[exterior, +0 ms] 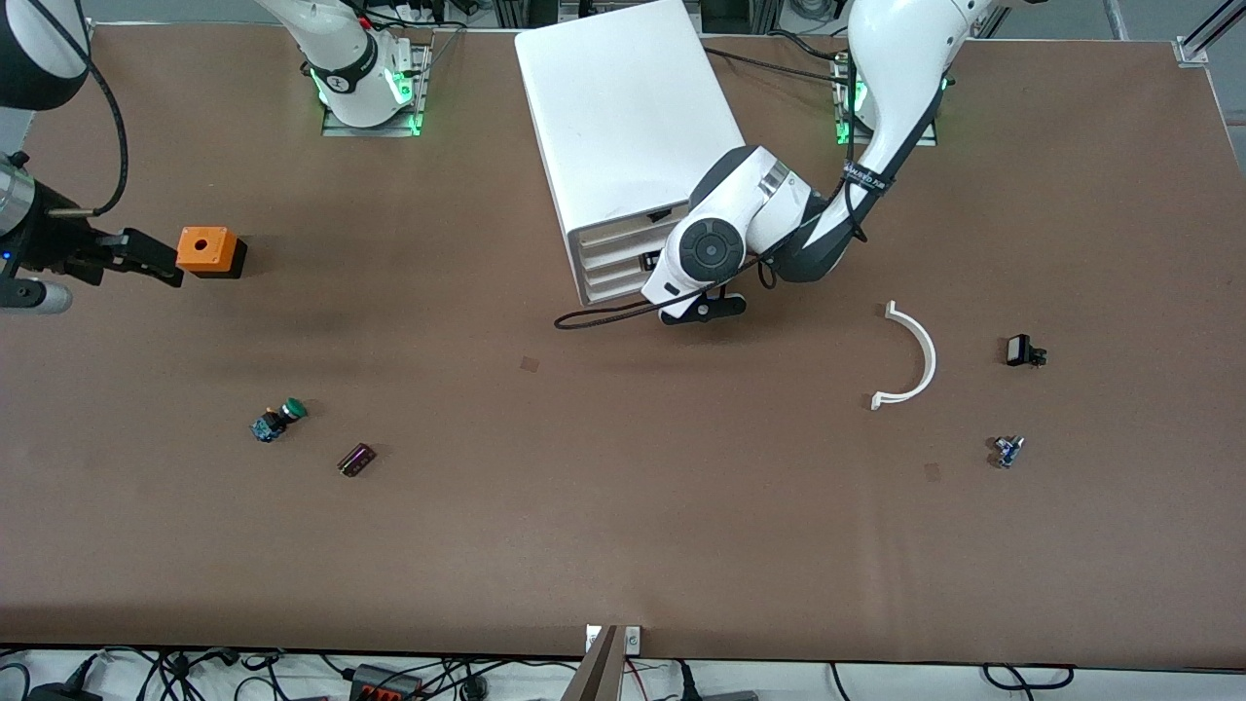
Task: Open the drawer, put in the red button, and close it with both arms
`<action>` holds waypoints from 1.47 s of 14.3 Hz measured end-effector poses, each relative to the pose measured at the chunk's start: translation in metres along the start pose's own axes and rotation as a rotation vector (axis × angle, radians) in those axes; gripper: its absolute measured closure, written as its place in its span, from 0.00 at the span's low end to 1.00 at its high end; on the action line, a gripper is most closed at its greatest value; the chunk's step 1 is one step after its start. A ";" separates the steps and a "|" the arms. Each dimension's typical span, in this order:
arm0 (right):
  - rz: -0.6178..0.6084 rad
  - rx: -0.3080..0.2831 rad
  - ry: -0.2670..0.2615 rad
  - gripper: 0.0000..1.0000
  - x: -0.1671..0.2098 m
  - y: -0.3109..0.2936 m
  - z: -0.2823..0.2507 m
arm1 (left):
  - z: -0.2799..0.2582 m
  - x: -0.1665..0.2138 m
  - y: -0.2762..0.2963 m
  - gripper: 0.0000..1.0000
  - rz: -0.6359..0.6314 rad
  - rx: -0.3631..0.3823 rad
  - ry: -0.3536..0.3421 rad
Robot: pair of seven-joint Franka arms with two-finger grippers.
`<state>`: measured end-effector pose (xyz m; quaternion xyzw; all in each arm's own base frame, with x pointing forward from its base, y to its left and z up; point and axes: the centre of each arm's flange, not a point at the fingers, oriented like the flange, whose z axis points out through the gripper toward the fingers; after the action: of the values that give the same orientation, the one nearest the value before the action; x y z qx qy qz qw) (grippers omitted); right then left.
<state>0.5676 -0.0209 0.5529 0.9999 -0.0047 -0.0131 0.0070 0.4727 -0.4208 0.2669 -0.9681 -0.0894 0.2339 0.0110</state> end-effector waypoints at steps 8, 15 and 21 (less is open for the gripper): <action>-0.004 0.002 0.008 0.00 -0.013 -0.002 -0.004 | -0.036 0.019 -0.011 0.00 -0.021 -0.022 0.047; -0.006 0.002 -0.009 0.00 -0.016 -0.002 -0.004 | -0.210 0.083 -0.122 0.00 -0.076 0.017 0.351; -0.006 0.002 -0.008 0.00 -0.016 -0.003 -0.004 | -0.297 0.072 -0.244 0.00 0.128 0.068 0.362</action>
<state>0.5518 -0.0180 0.5575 0.9998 -0.0016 -0.0173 0.0059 0.6302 -0.1615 0.5145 -0.9971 -0.0162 0.0591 0.0446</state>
